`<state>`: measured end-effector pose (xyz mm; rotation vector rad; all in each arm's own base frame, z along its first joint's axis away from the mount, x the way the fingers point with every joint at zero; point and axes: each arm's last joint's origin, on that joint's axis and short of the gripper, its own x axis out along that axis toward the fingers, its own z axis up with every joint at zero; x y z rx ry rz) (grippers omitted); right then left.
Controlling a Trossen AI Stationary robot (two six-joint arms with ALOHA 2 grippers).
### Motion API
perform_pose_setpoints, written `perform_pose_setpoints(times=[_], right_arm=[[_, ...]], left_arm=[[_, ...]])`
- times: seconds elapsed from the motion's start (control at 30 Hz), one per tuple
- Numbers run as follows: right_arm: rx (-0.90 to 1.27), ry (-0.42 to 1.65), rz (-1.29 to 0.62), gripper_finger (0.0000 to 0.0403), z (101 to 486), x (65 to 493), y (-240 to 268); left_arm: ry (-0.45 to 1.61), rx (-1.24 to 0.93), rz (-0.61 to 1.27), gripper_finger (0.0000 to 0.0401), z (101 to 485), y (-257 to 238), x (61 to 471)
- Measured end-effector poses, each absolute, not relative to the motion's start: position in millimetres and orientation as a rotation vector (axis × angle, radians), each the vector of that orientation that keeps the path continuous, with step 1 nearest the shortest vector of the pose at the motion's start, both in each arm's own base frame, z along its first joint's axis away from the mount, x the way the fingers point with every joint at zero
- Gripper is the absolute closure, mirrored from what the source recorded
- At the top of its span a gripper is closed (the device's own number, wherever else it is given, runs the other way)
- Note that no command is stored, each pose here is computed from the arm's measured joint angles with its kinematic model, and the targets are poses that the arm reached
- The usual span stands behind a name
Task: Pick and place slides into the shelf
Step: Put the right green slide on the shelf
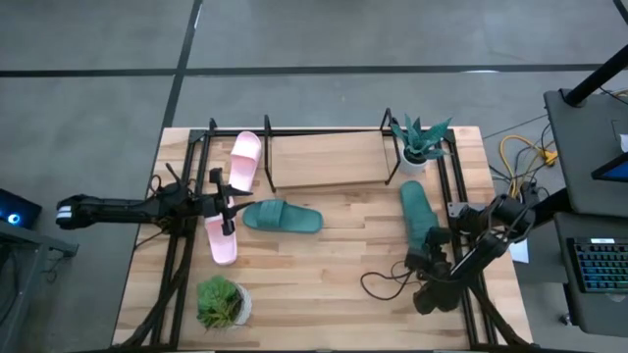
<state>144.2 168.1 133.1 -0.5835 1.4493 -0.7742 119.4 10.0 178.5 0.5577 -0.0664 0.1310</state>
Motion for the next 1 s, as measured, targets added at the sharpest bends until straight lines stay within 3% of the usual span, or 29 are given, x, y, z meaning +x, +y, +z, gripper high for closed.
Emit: perform_pose_setpoints(times=[0.4, 1.0], right_arm=[[-0.577, 1.344, -0.886, 0.0189, 123.4, 137.0, 155.2], [-0.545, 1.289, -0.866, 0.0189, 109.8, 133.1, 148.4]], left_arm=[[-0.066, 0.558, 0.130, 0.0310, 178.3, 10.0, 119.4], [-0.059, 0.558, 0.128, 0.0310, 177.5, 10.0, 119.9]])
